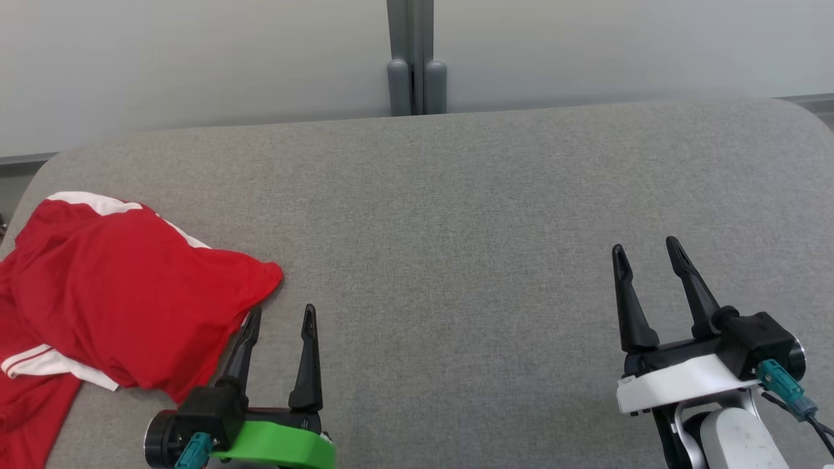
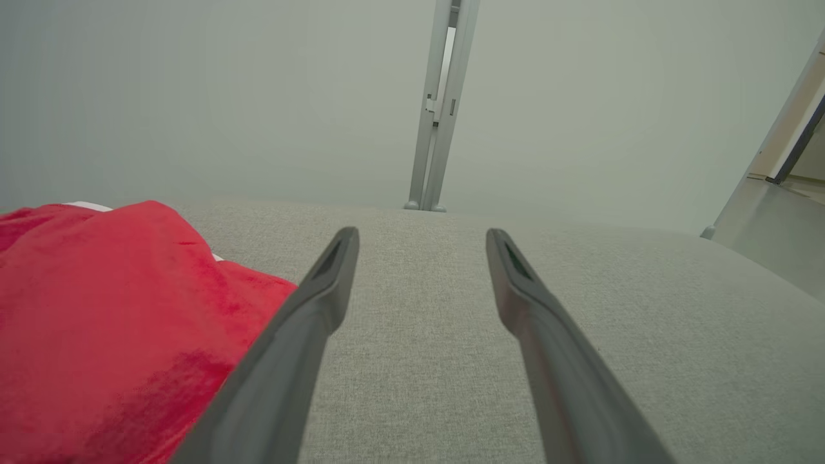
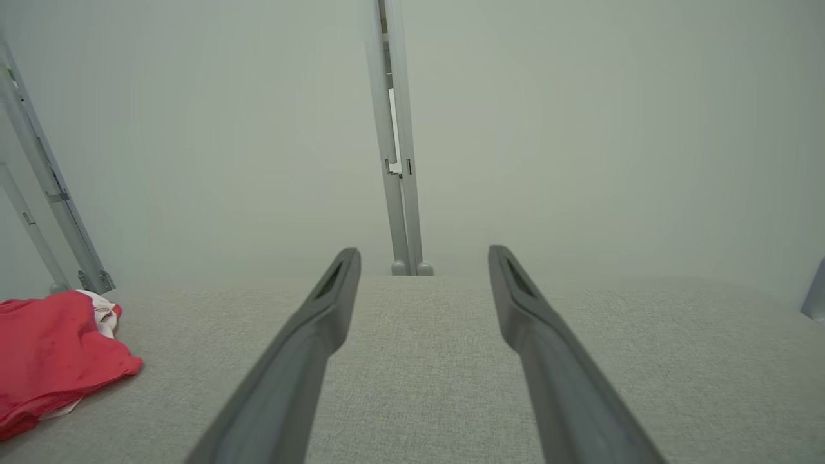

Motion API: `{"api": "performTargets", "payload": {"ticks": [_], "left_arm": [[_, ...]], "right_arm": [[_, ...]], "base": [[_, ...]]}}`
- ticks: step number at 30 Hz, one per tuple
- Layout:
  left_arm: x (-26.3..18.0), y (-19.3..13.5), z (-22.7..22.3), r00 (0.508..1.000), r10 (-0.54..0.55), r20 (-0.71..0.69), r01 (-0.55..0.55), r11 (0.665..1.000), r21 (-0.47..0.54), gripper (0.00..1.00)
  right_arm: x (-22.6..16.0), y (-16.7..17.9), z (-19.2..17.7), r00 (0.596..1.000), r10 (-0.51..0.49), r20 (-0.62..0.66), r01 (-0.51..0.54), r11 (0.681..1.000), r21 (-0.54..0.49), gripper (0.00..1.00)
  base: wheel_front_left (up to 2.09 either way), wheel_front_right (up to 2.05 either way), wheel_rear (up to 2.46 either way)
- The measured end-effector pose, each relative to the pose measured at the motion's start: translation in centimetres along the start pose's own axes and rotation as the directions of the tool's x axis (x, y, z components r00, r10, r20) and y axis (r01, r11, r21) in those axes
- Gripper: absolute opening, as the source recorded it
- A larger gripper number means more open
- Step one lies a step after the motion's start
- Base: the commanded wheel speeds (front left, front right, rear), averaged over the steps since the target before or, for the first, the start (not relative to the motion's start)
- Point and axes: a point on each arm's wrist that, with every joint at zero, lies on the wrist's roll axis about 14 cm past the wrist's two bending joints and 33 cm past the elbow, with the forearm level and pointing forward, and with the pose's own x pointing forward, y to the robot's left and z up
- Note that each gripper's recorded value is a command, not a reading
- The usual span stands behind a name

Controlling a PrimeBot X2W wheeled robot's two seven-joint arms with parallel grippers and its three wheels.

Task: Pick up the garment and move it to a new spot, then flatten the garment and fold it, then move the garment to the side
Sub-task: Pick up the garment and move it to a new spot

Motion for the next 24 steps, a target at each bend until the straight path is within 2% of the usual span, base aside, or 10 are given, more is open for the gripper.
{"api": "performTargets", "payload": {"ticks": [5, 12, 24], "left_arm": [[-0.6, 1.5, 0.3, 0.999, 0.054, 0.007, -0.054, 0.999, 0.008, 1.00], [-2.1, 4.7, 1.3, 0.985, 0.168, 0.035, -0.169, 0.985, 0.024, 1.00], [-6.5, 10.1, 3.4, 0.925, 0.368, 0.095, -0.373, 0.927, 0.037, 1.00]], "right_arm": [[0.5, 1.3, -0.5, 0.999, 0.040, -0.011, -0.040, 0.999, 0.013, 1.00], [1.7, 5.1, -1.6, 0.988, 0.153, -0.028, -0.151, 0.987, 0.046, 1.00], [2.4, 13.0, -3.3, 0.927, 0.372, -0.053, -0.363, 0.924, 0.123, 1.00]], "base": [[0.00, 0.00, 0.00], [0.00, 0.00, 0.00], [0.00, 0.00, 0.00]]}}
